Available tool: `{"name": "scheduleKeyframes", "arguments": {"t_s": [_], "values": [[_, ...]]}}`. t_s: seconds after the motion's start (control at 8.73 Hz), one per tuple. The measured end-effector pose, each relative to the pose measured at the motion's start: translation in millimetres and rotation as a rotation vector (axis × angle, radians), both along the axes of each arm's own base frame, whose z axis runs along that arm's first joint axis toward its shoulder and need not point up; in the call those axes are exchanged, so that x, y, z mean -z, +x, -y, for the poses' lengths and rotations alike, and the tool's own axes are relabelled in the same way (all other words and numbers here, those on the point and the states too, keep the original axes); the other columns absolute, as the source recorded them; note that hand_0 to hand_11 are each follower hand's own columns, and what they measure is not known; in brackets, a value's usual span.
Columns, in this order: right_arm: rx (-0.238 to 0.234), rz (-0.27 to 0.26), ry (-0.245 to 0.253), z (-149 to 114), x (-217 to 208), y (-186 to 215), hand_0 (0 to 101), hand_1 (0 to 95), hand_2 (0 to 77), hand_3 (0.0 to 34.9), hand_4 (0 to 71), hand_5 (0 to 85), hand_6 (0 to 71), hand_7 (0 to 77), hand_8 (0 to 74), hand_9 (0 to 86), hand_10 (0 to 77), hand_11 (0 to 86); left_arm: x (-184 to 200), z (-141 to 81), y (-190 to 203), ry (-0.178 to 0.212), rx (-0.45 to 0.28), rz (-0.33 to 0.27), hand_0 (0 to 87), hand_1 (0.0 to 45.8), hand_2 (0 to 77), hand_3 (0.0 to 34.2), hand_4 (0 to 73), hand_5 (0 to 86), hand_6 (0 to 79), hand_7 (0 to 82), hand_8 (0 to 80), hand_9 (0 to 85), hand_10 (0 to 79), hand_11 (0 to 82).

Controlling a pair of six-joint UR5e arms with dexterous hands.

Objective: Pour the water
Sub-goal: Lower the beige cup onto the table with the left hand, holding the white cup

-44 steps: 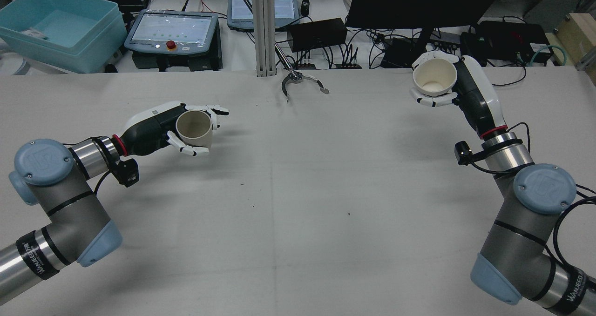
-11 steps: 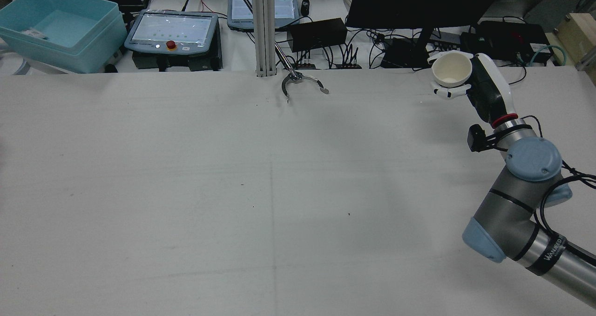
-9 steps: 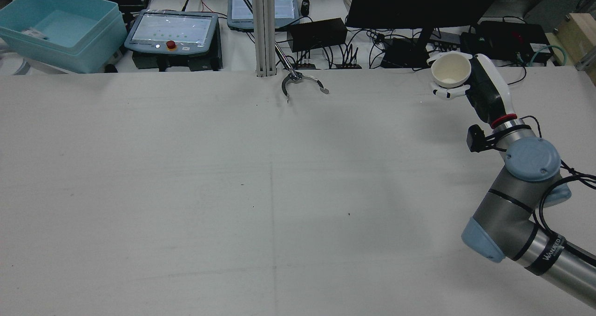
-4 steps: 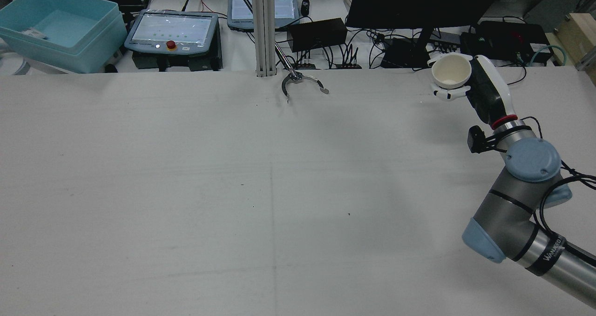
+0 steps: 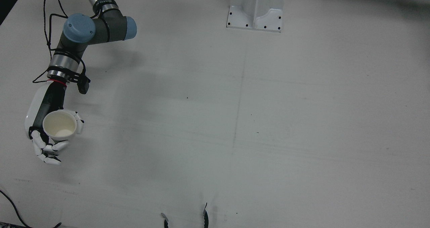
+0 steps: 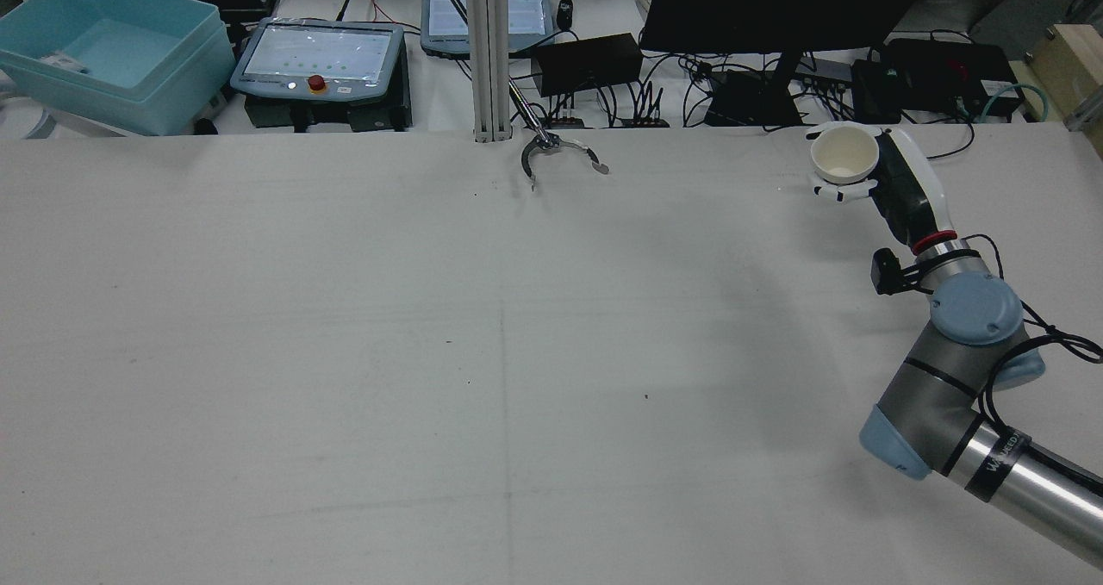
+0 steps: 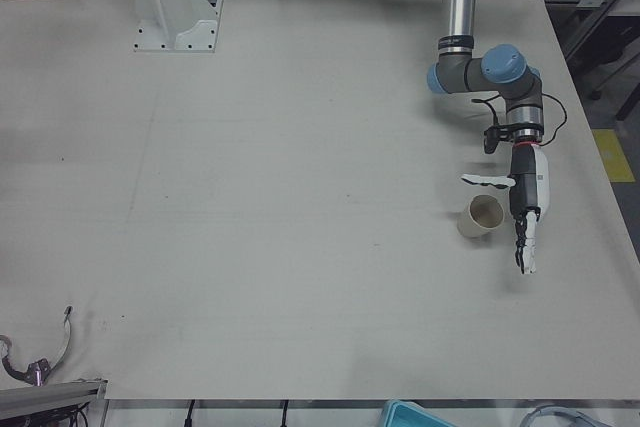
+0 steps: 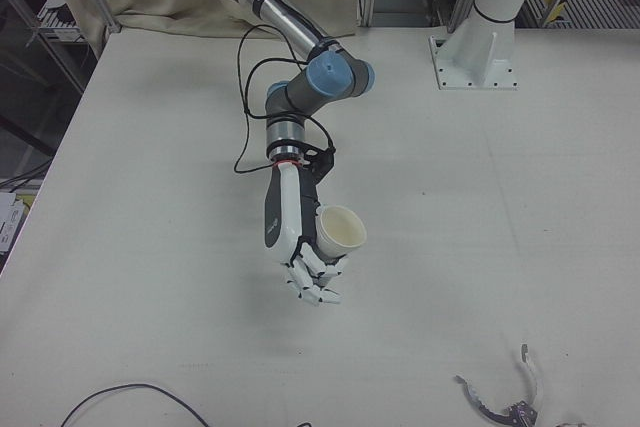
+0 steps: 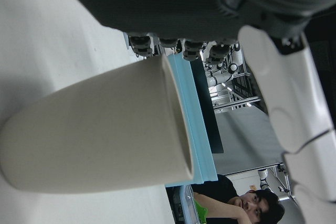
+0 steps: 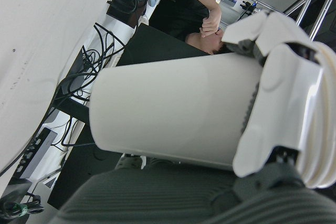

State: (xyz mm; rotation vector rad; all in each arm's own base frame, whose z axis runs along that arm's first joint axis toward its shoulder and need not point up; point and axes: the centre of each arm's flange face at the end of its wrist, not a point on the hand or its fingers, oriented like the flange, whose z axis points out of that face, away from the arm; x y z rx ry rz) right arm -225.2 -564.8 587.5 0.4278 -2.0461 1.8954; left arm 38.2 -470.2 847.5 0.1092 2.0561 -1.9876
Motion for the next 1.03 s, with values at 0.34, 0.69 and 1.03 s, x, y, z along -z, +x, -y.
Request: {"name": "scheduleKeyframes", "arguments": {"t_s": [0.34,0.69,1.03], "values": [[0.000,0.092,0.052,10,-30,-7,57,12.0,41.5,0.0,26.2,50.7,35.5,32.2,42.5,55.1,21.3,32.2,10,-6,-13,0.017,0.019,-0.003,51.8,12.5,1.6,1.0,10.4,6.5,0.5,10.4,0.0,1.6,3.3,7.1],[0.023,0.157,0.036,-1,-45,-25,57,13.1,26.2,0.0,26.7,50.2,33.3,32.2,38.2,51.3,18.0,25.6,21,-11,-16,0.029,0.020,-0.008,53.2,14.7,1.6,0.0,12.0,7.6,0.5,12.0,0.0,1.6,3.3,7.6],[0.035,0.152,0.003,-9,-65,-33,56,8.2,1.6,0.0,26.7,50.2,27.8,27.8,32.7,46.4,16.9,25.1,24,-17,-19,0.028,0.020,-0.008,54.0,14.7,1.6,0.0,12.0,10.4,0.0,12.0,0.0,1.6,4.9,8.7]]}}
